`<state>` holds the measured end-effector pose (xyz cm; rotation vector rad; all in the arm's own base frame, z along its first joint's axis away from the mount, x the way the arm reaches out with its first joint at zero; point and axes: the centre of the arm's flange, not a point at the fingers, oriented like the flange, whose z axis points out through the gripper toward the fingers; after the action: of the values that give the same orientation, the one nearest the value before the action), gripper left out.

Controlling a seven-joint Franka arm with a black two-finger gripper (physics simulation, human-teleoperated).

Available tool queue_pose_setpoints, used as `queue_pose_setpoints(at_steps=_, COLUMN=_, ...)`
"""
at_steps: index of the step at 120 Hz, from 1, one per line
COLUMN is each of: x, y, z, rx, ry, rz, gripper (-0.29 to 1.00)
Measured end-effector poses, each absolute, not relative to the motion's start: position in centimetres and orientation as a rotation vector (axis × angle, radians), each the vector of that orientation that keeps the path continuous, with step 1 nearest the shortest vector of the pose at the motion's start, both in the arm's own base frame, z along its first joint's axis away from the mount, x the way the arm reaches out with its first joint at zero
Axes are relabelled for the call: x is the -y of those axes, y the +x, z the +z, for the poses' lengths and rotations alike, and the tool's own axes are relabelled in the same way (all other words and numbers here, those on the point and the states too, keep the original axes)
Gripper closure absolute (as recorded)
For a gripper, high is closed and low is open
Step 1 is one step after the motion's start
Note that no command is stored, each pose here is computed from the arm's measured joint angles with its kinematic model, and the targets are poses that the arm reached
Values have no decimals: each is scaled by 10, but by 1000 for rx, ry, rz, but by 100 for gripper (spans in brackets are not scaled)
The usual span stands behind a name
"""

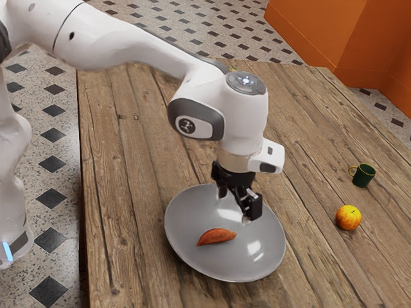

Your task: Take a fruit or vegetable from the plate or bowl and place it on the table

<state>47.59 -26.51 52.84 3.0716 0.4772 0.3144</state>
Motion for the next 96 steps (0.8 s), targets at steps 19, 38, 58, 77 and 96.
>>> queue_pose_setpoints(at_steps=19, x=259, y=466, z=497, rx=-514, ry=3114, rz=209, gripper=0)
queue_pose_setpoints(at_steps=38, x=259, y=460, z=472, rx=-530, ry=3127, rz=163, gripper=0)
queue_pose_setpoints(at_steps=58, x=264, y=458, z=462, rx=-528, ry=3119, rz=173, gripper=0)
queue_pose_setpoints(at_steps=77, x=263, y=463, z=453, rx=-541, ry=3112, rz=172, gripper=0)
queue_pose_setpoints(at_steps=96, x=264, y=470, z=442, rx=-546, ry=3107, rz=177, gripper=0)
